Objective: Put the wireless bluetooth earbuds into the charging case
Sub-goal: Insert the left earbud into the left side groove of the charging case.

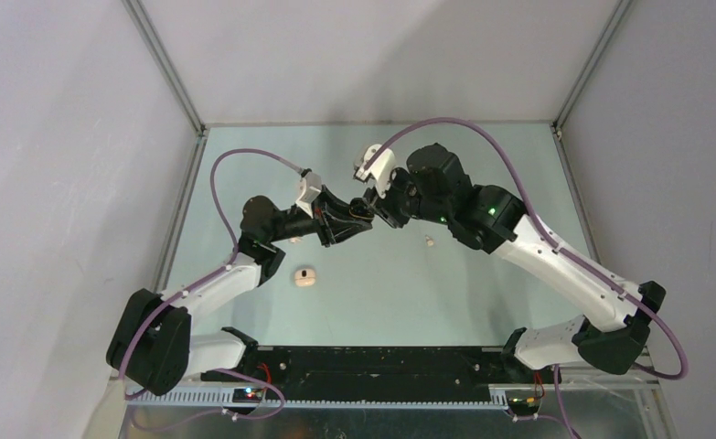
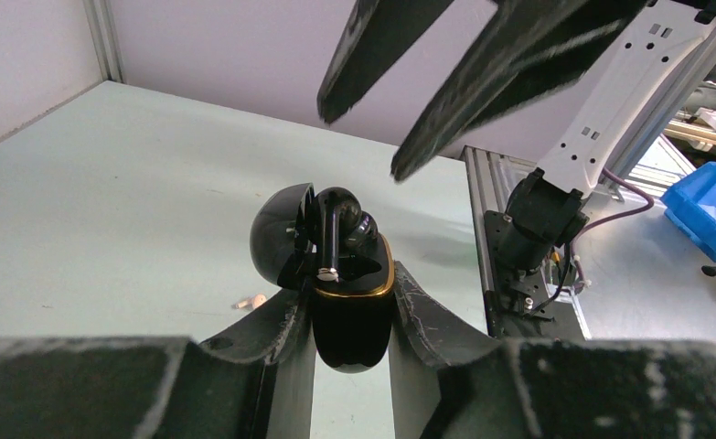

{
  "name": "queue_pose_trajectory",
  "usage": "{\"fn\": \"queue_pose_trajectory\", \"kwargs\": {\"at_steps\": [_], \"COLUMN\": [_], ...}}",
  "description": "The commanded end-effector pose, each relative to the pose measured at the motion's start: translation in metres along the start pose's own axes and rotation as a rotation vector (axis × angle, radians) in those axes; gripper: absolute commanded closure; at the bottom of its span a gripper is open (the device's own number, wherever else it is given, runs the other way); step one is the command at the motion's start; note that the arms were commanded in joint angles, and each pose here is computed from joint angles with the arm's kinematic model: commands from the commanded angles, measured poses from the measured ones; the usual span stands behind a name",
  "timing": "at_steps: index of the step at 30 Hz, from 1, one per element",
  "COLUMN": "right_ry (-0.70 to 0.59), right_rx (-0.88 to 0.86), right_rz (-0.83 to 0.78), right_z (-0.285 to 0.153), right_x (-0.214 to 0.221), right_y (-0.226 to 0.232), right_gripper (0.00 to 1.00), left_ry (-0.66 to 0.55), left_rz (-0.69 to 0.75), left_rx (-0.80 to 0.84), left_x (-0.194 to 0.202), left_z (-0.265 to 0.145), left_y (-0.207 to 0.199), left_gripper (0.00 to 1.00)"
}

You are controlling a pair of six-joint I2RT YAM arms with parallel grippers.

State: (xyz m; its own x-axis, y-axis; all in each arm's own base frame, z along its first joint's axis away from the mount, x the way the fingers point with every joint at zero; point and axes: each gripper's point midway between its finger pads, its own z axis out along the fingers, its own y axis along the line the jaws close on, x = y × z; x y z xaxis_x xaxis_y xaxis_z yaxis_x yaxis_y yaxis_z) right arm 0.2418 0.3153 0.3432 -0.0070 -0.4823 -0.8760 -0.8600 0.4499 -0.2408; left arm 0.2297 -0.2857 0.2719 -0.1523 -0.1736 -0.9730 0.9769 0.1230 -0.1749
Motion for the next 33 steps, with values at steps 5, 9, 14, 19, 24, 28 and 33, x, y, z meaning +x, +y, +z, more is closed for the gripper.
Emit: {"fn": "queue_pose_trajectory", "kwargs": {"at_steps": [5, 9, 14, 19, 24, 28, 33], "right_ry": [-0.038, -0.042, -0.048, -0.043, -0.038, -0.032, -0.029], "right_rx": [0.011, -0.006, -0.025, -0.013, -0.001, 0.000, 0.007], "right_rz": [-0.063, -0.072, -0.083, -0.081, -0.080, -0.080, -0.085], "right_z": [0.013, 0.016, 0.015, 0.019, 0.024, 0.026, 0.028], "right_x": [0.003, 0.004, 0.004, 0.004, 0.004, 0.004, 0.004], "right_y": [0.000, 0.004, 0.008, 0.007, 0.005, 0.005, 0.003], "right_gripper": [0.62, 0.62, 0.60, 0.60, 0.60, 0.63, 0.77], "left_ry": [-0.052, -0.051, -0.051, -0.051, -0.050, -0.050, -0.050], "left_rz": [0.080, 0.080, 0.079, 0.078, 0.081, 0.081, 0.079], "left_rx": [0.038, 0.038, 0.038, 0.036, 0.039, 0.039, 0.039], "left_x": [-0.027, -0.027, -0.027, -0.026, -0.027, -0.026, -0.026], "left_z": [0.002, 0.002, 0.002, 0.002, 0.002, 0.001, 0.001], "left_y": [-0.011, -0.011, -0.011, -0.011, -0.011, -0.011, -0.011], "left_gripper": [1.00, 1.00, 1.00, 1.00, 1.00, 1.00, 0.99]}}
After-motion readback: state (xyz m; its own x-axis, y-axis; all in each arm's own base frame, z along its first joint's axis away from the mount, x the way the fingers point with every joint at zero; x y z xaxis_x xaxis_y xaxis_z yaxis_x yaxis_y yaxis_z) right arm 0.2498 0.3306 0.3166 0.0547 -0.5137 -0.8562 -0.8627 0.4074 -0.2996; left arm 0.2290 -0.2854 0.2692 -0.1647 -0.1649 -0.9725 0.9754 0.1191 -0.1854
